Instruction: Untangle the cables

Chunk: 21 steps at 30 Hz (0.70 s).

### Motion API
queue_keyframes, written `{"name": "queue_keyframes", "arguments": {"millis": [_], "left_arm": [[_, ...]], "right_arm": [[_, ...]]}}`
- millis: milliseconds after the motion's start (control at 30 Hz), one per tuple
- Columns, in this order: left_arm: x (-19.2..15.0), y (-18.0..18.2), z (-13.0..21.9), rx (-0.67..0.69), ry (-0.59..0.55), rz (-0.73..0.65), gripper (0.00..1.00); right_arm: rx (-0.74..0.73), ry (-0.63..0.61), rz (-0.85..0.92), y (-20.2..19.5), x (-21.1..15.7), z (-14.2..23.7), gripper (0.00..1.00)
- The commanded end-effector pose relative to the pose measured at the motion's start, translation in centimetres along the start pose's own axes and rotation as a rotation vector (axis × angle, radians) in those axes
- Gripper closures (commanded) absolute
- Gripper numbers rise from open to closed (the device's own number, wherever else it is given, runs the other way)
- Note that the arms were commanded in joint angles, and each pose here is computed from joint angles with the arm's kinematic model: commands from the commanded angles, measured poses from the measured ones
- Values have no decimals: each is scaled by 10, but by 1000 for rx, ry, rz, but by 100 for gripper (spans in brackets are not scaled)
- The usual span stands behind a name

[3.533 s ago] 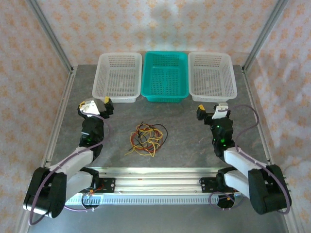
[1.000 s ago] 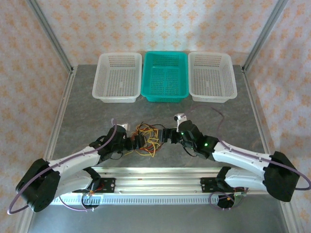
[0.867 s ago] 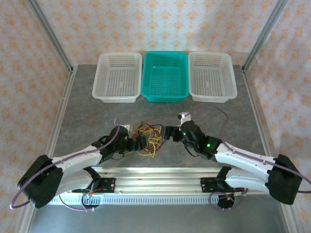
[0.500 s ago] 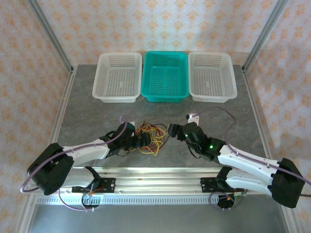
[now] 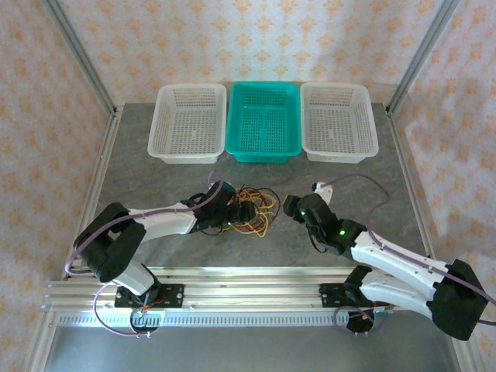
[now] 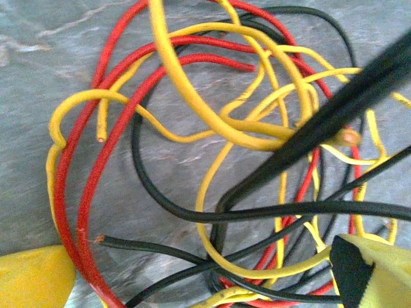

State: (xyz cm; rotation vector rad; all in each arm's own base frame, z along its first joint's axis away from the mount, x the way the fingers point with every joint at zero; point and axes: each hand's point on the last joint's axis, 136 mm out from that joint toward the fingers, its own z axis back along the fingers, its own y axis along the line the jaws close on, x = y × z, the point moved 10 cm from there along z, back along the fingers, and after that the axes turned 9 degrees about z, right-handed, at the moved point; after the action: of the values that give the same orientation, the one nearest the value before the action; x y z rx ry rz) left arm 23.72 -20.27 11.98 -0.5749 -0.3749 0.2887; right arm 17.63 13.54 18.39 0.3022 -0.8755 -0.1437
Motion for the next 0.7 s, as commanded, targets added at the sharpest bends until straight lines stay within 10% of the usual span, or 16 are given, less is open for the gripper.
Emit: {"name": "queue_keyframes", "arguments": {"millis": [0,667], "left_arm": [[11,-48,6,-271,-73,-104,1],[31,-62,49,-249,-278,-161,1]], "right_arm": [[-51,-42,-3,-6,6,4,26],[86,36,266,10,36,-4,18]]}}
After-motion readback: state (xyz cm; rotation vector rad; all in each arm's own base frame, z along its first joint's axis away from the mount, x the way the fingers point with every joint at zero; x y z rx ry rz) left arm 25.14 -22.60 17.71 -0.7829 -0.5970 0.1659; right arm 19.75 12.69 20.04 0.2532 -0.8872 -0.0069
